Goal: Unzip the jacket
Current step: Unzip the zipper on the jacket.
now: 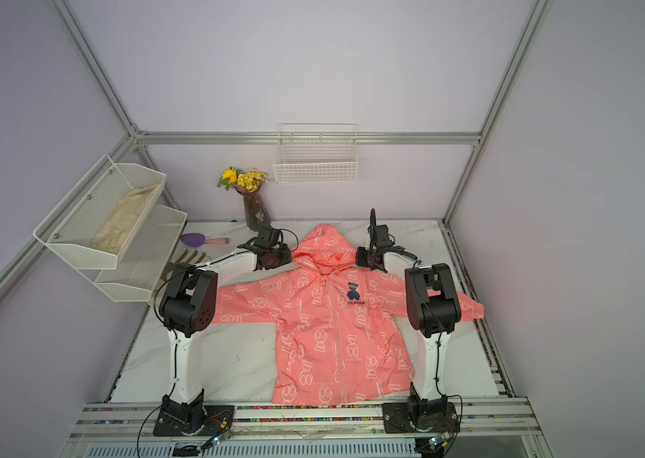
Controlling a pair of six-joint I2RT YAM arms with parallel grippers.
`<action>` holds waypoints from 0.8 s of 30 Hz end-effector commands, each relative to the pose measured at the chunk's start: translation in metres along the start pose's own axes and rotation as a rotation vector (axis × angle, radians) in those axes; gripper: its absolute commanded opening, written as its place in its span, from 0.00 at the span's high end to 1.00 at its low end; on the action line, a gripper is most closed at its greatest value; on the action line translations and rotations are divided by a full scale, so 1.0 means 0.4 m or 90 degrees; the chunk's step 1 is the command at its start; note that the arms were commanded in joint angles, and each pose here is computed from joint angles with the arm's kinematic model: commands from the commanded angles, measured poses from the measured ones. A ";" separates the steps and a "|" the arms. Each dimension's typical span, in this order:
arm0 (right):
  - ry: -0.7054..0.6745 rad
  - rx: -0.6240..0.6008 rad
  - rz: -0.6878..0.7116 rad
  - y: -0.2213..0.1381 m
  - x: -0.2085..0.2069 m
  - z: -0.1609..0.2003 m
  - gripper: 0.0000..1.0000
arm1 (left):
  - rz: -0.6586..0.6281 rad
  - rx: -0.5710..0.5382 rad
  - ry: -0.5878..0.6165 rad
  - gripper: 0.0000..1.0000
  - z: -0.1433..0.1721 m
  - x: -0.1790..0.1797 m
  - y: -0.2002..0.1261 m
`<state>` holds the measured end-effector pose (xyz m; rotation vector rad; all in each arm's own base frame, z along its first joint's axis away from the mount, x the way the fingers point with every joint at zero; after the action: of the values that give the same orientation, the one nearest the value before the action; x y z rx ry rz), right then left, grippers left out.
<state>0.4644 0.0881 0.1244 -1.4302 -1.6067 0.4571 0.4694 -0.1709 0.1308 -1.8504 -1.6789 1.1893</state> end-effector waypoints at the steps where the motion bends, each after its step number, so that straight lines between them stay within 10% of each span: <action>1: 0.056 0.010 -0.038 -0.106 0.018 -0.011 0.64 | 0.044 -0.160 -0.043 0.64 -0.099 -0.025 -0.169; 16: 0.117 0.028 -0.239 -0.134 0.122 -0.087 0.71 | 0.164 -0.063 0.042 0.61 -0.072 -0.077 -0.213; 24: 0.166 -0.010 -0.282 -0.081 0.146 -0.158 0.85 | 0.178 -0.105 0.003 0.76 -0.135 -0.107 -0.215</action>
<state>0.4791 0.1127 0.1981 -1.0783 -1.6317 0.1039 0.4431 -0.1748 0.2232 -2.1754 -1.5634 1.1727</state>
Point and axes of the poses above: each gripper's point midway between its finger pads, its own y axis out along the fingers, its own x axis along the line the jaws close on, z = x × y, the point moved 8 cm from there along -y, back along the fingers, and after that the axes turned 7 degrees about y, right-handed, at the moved point
